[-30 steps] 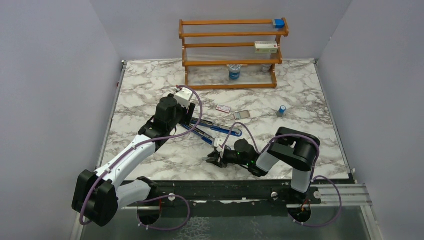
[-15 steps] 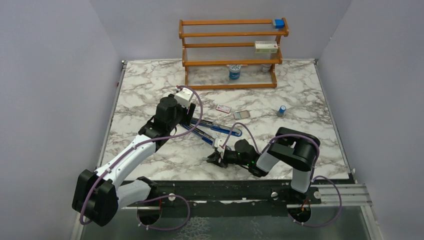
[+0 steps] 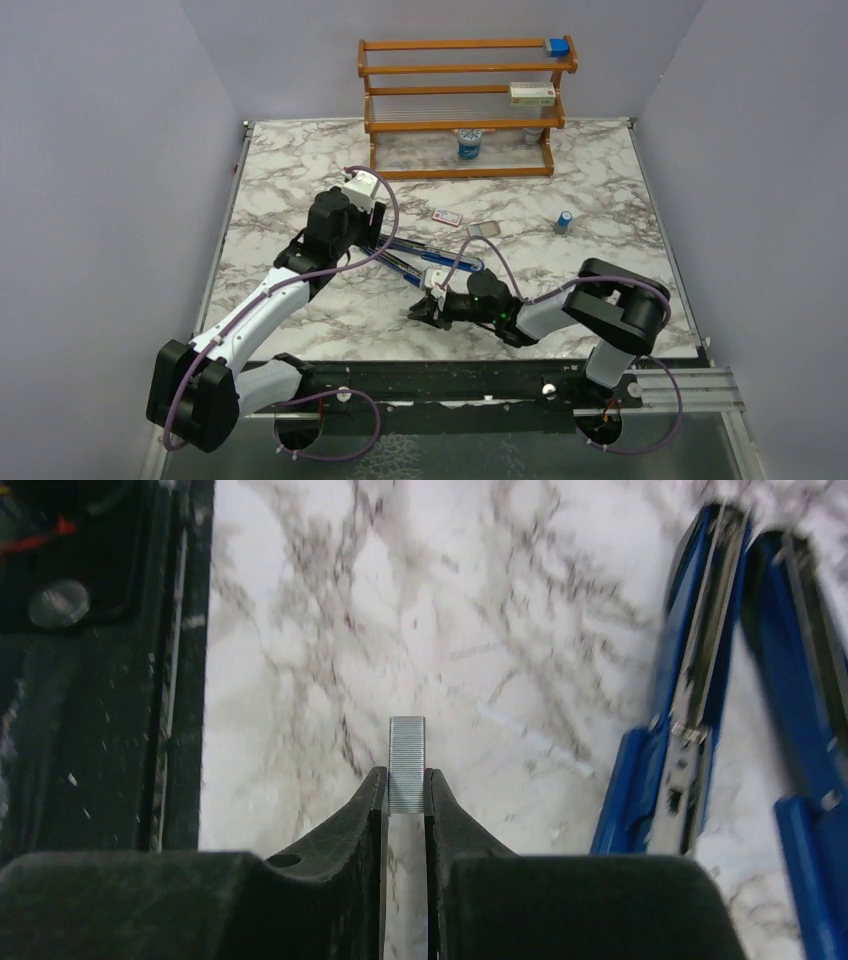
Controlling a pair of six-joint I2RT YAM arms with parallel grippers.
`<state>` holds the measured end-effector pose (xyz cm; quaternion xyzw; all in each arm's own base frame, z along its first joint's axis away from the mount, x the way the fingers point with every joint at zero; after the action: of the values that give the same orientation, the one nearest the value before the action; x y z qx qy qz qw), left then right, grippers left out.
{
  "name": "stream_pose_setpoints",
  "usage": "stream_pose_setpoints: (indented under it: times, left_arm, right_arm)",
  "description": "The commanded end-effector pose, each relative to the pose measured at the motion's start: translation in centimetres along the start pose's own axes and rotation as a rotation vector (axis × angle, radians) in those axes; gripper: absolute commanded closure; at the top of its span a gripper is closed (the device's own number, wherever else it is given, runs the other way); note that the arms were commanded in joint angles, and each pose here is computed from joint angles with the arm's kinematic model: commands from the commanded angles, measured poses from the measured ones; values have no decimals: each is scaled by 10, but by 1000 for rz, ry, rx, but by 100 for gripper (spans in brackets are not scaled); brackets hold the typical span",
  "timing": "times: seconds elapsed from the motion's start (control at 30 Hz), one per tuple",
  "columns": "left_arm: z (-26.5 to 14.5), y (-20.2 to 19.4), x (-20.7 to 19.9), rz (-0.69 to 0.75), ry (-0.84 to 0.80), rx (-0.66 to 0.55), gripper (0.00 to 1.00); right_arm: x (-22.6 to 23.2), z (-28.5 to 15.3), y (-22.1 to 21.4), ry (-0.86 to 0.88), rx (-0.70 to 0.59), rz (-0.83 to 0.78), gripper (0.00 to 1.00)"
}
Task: Load the staples into the stapler
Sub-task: Pick up the staple from the center of the board.
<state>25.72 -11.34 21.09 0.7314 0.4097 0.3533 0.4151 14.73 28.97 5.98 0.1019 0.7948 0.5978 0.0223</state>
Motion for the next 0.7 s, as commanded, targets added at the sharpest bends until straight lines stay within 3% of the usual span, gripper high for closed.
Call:
stream_pose_setpoints:
  times: [0.0,0.3,0.47,0.67]
  left_arm:
    - [1,17,8,-70,9,-38,34]
    - [8,17,14,-171,26,-3,34]
    - [22,22,8,-229,-31,30,34]
    - [51,36,9,-195,-70,93,34]
  right_arm:
    - [0,3,55,25,-95,-65,99]
    - [-44,-32,99,-17,-76,-44,99]
    - [-84,-67,105,-73,4,-1,99]
    - [-124,-83,104,-95,58,47,99]
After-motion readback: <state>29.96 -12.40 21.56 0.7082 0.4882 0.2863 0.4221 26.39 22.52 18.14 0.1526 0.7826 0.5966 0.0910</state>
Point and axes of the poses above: each gripper's point midway between its finger pads, its own z axis out along the fingers, its own x axis along the line the jaws close on, y = z × x, the point moved 9 cm from there along -z, back along the fingers, and after that the axes turned 6 degrees about z, right-handed, at the moved point
